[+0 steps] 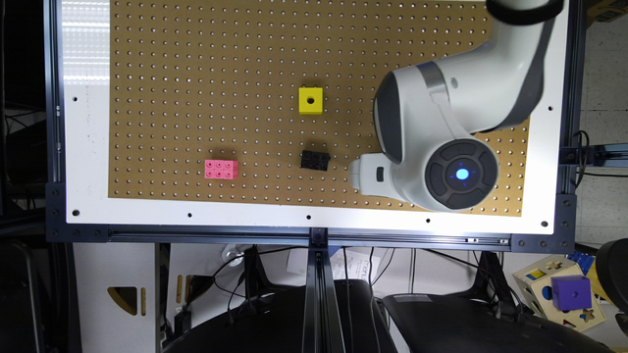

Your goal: Pick up green block.

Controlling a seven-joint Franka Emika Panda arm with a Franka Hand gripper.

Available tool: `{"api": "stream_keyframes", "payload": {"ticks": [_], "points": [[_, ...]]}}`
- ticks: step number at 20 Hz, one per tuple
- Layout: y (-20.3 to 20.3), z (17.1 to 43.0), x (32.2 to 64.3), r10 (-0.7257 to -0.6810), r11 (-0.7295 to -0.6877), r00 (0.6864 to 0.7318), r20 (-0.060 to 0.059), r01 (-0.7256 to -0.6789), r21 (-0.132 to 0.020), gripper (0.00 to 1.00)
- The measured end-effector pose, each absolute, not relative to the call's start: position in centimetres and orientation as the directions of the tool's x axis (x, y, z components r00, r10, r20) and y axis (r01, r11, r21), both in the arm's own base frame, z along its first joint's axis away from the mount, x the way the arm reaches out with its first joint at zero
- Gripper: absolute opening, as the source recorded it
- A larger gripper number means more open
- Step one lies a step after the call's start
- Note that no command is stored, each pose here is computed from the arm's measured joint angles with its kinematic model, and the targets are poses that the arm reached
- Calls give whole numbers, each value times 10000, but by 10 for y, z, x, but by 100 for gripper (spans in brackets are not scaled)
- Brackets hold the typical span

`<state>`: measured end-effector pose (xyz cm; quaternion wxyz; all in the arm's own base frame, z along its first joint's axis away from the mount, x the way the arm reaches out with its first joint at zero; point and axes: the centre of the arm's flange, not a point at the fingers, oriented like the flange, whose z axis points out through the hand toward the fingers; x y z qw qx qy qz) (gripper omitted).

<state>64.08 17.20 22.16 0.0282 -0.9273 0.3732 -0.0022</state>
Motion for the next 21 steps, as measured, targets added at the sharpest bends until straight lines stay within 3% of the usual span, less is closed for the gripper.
{"api": "stream_keyframes", "payload": {"ticks": [16,21], "points": [[170,314,635,-6882,-7244,7255,-38,-6874,-522,0],[170,317,635,-6880,-7246,7257,-39,-6872,-514,0]]}}
